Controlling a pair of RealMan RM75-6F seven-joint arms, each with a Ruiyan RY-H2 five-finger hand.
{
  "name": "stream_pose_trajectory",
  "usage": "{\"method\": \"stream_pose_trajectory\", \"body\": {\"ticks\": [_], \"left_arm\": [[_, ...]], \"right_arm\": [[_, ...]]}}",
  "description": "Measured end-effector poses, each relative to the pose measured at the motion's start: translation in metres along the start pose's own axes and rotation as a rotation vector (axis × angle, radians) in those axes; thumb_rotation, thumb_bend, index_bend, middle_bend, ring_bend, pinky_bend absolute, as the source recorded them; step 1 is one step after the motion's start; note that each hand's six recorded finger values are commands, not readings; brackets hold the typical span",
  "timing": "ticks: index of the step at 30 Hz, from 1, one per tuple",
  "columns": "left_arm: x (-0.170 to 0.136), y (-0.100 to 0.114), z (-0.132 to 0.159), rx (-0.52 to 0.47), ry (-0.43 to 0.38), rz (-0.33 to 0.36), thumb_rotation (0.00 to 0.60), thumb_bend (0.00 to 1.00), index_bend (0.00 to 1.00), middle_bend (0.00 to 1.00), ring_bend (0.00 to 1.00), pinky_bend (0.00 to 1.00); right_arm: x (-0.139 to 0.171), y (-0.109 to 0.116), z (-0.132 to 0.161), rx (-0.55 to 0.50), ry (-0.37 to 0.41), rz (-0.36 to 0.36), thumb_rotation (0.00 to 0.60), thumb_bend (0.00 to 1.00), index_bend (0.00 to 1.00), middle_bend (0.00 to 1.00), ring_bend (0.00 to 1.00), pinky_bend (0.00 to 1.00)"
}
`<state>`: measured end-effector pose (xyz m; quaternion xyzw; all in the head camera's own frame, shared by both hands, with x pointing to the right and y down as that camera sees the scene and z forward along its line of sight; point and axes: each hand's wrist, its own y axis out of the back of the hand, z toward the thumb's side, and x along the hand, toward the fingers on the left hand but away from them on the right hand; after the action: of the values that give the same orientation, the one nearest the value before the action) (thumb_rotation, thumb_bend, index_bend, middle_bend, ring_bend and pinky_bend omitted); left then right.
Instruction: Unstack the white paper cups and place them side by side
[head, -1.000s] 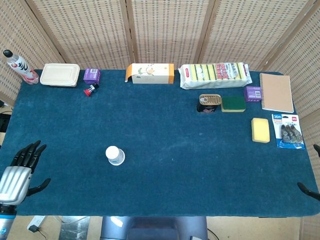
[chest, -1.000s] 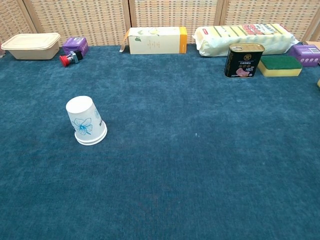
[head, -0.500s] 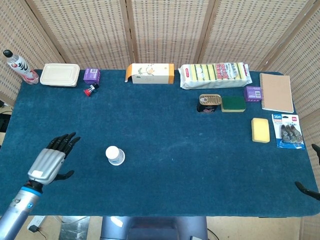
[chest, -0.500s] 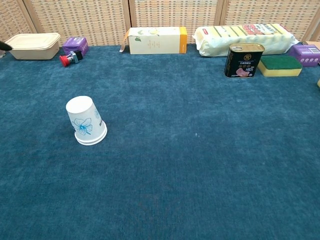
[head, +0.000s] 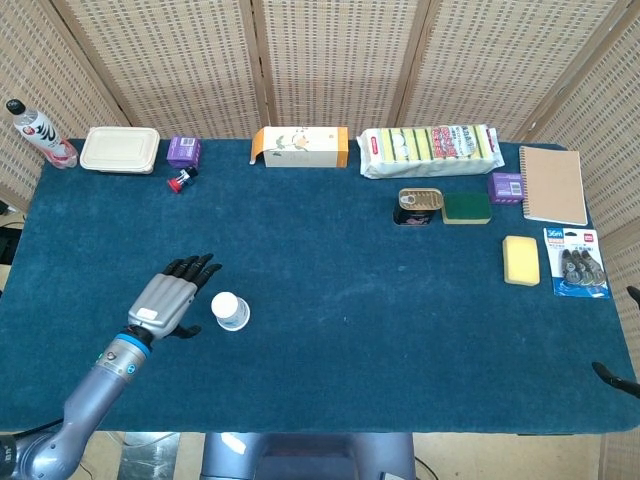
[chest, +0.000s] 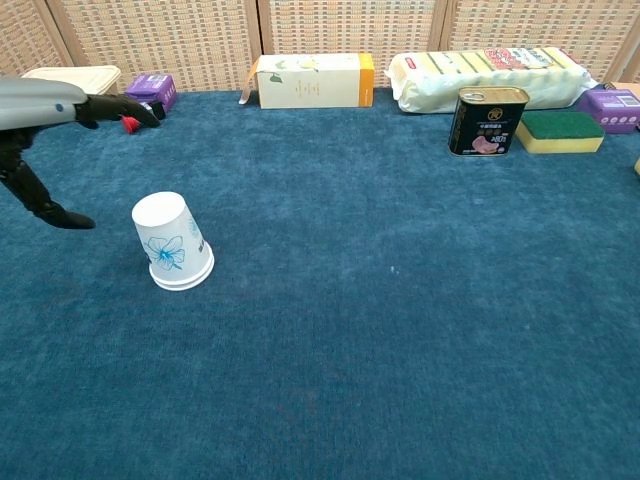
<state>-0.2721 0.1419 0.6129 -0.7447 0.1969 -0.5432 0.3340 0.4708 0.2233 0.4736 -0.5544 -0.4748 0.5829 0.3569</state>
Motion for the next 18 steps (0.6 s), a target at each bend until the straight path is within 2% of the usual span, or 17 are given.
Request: {"method": "stream_pose_trajectory", "body": {"ticks": [18], "left_arm": [[0.022, -0.013, 0.019, 0.004, 0.048, -0.058, 0.6, 0.23, 0.2, 0.0, 0.0, 0.08]], "right_arm": [[-0.002, 0.001, -0.002, -0.026, 0.005, 0.008, 0.6, 0.0, 0.09, 0.0, 0.0, 0.0]]}}
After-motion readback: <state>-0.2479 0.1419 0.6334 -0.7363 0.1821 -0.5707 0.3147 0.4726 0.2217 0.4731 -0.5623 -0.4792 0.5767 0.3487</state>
